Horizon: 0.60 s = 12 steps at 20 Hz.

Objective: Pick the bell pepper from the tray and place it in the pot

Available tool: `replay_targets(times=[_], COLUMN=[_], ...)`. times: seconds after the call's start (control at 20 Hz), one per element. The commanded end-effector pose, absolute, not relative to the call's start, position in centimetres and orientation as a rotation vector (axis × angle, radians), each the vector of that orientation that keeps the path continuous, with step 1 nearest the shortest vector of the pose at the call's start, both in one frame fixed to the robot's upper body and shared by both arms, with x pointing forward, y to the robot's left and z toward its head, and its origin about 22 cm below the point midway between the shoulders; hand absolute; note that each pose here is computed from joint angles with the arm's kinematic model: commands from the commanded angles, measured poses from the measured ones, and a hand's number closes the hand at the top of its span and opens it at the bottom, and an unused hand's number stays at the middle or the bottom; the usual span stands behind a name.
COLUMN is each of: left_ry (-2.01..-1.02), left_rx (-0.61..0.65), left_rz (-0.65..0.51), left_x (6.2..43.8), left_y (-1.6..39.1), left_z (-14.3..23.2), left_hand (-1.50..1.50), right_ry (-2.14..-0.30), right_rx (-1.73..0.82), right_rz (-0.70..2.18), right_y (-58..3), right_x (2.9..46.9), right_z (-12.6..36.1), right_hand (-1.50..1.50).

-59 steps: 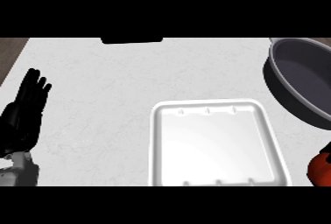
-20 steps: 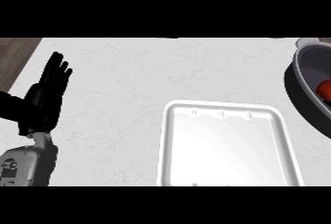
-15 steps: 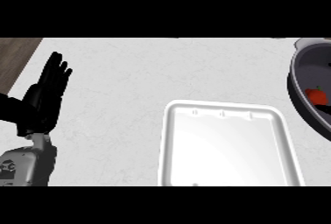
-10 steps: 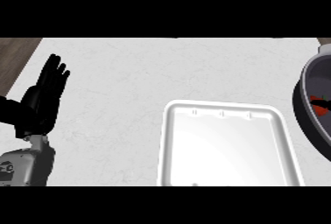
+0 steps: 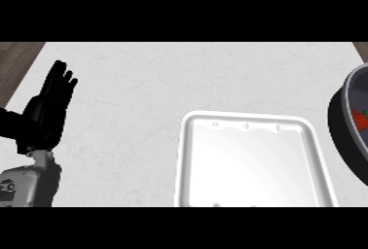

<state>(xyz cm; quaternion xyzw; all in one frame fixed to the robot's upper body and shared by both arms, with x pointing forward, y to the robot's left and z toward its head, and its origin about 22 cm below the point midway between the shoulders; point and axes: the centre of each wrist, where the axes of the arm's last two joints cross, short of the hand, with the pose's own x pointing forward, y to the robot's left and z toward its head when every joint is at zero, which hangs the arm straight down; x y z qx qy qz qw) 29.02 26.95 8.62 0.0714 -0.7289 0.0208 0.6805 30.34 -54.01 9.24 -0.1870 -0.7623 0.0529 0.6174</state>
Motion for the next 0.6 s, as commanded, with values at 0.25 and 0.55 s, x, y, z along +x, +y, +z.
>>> replay_targets(times=[0.25,0.55], left_ry=[-1.625,-1.631], left_rx=[0.150,0.169], left_rz=[0.031,0.051], left_x=[28.6,28.9], left_y=[27.2,26.7], left_z=[8.4,8.6], left_hand=[0.00,0.00], right_ry=[-1.783,-1.751], right_rx=[-0.374,-0.370], right_rz=[0.083,0.095], right_y=[-59.4,-60.5], right_x=[24.7,22.7], right_z=[12.8,12.7], right_hand=[-1.50,-1.50])
